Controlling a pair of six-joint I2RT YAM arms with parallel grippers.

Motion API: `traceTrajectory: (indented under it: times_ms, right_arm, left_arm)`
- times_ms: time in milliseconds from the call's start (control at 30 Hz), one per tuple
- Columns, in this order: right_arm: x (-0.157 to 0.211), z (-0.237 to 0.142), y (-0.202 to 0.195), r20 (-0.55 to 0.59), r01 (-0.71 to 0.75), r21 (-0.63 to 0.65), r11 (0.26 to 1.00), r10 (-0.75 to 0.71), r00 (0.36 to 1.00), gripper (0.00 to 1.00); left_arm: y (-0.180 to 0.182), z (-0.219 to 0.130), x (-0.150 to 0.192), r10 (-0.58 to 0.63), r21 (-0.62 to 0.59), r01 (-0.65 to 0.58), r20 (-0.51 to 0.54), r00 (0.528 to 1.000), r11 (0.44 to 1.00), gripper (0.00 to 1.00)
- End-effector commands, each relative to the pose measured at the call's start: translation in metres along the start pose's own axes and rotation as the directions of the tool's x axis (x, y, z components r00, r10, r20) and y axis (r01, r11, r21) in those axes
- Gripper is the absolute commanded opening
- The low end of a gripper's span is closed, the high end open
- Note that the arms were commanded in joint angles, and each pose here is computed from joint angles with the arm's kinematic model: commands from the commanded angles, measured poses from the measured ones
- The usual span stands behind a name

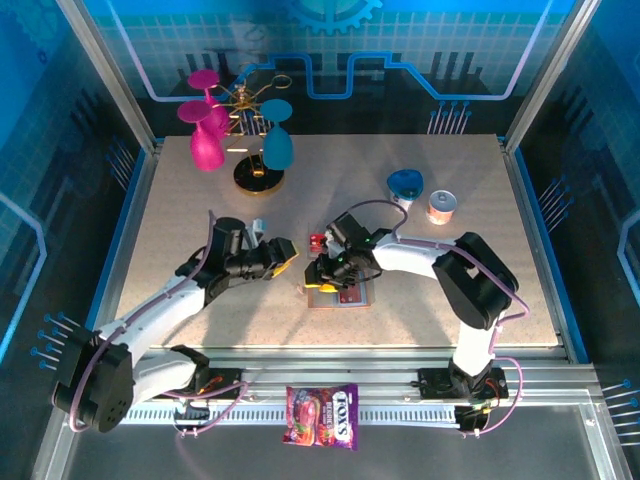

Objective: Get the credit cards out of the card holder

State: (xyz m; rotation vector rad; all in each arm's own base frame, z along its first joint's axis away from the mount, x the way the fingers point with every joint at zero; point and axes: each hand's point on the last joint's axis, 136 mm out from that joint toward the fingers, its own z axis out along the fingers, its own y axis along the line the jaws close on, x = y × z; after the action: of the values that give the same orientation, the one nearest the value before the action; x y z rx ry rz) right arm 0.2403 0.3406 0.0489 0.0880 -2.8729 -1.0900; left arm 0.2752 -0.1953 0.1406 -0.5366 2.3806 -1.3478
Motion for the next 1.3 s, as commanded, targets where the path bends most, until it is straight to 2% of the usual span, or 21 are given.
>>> traceTrajectory:
  times_ms: [0,133,400,800,967,1267]
  right_arm:
    - [-0.001,0.002,0.012,-0.005,0.007,-0.027,1.000,-0.007,1.000,0.47]
    - [-0.001,-0.004,0.010,0.005,0.009,-0.022,1.000,-0.009,1.000,0.48]
    - [-0.006,-0.034,-0.004,0.066,-0.004,-0.021,1.000,0.005,0.998,0.47]
    - [-0.007,-0.085,-0.059,0.170,-0.090,0.017,0.996,0.085,0.982,0.44]
    - [-0.004,-0.098,-0.080,0.194,-0.127,0.012,0.992,0.122,0.973,0.44]
    - [-0.003,-0.103,-0.089,0.203,-0.146,0.005,0.989,0.142,0.969,0.44]
  left_arm:
    - [-0.012,0.000,0.002,-0.015,0.125,0.018,-0.020,1.000,0.992,0.49]
    - [-0.010,0.007,0.003,-0.015,0.104,0.021,-0.059,0.998,0.994,0.41]
    - [-0.019,0.028,0.011,0.013,0.060,-0.006,-0.117,0.993,0.998,0.36]
    - [-0.019,0.095,0.050,-0.030,-0.031,0.023,-0.262,0.965,0.999,0.29]
    - [-0.009,0.119,0.062,-0.062,-0.067,0.043,-0.312,0.948,0.997,0.31]
    - [0.008,0.140,0.074,-0.092,-0.114,0.054,-0.360,0.928,0.992,0.35]
